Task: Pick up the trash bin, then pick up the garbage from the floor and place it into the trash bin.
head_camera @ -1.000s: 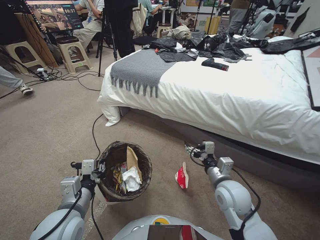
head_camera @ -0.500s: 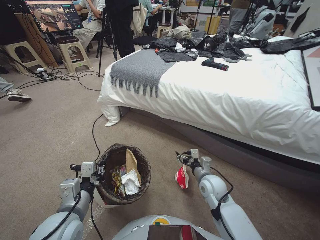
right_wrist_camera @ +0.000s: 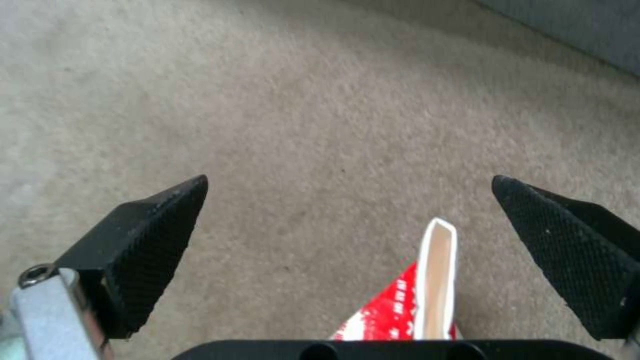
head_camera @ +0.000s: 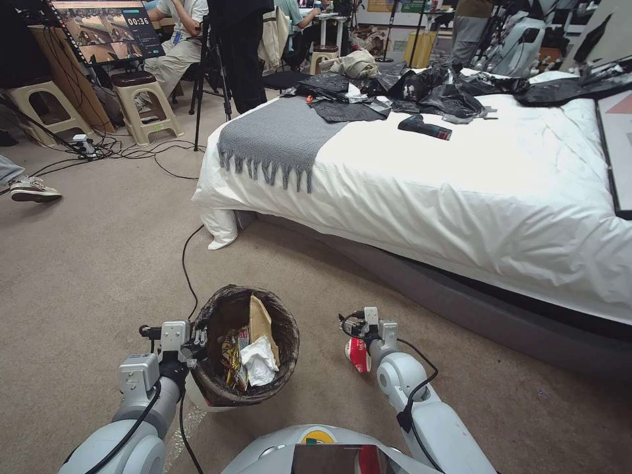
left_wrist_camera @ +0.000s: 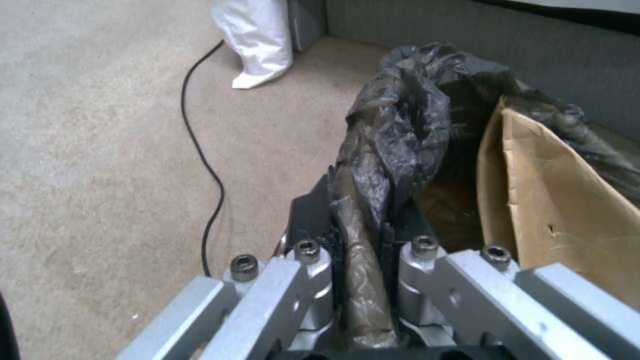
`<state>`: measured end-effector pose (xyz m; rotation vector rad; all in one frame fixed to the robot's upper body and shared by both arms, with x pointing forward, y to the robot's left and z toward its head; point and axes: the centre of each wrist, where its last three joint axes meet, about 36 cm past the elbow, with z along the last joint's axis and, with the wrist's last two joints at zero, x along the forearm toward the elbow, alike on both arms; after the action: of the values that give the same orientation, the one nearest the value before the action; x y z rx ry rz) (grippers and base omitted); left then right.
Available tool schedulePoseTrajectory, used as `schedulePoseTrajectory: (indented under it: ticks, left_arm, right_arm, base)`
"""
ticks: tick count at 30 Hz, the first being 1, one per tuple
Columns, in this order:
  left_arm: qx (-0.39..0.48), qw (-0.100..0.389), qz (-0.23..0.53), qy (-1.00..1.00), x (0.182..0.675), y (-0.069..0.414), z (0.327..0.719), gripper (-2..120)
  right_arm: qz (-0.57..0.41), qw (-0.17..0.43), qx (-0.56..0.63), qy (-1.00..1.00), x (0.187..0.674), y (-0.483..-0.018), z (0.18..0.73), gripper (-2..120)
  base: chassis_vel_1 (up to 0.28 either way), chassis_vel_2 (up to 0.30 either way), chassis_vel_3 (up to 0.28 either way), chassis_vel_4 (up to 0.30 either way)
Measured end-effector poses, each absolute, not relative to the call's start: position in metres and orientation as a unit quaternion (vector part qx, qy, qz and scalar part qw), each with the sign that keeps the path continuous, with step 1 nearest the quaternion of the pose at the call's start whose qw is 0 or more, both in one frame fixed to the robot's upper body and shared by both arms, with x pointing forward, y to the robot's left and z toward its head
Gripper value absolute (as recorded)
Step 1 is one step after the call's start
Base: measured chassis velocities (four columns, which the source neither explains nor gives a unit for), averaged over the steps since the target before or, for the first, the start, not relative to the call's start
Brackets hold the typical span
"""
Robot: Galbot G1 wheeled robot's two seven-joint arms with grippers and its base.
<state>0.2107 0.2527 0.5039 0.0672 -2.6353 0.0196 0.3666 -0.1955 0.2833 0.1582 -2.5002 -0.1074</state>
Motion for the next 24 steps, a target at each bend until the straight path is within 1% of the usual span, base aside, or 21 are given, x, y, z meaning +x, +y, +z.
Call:
schedulePoseTrajectory:
  ticks: [24]
  left_arm:
    - [0.016,0.249,0.008,-0.968,0.212,0.252,0.504,7]
  right_arm:
    - [-0.031,0.361,0.016,-0.932,0.367,-0.198,0.221,100]
  base:
    - [0.0,0.0,0.0,0.0]
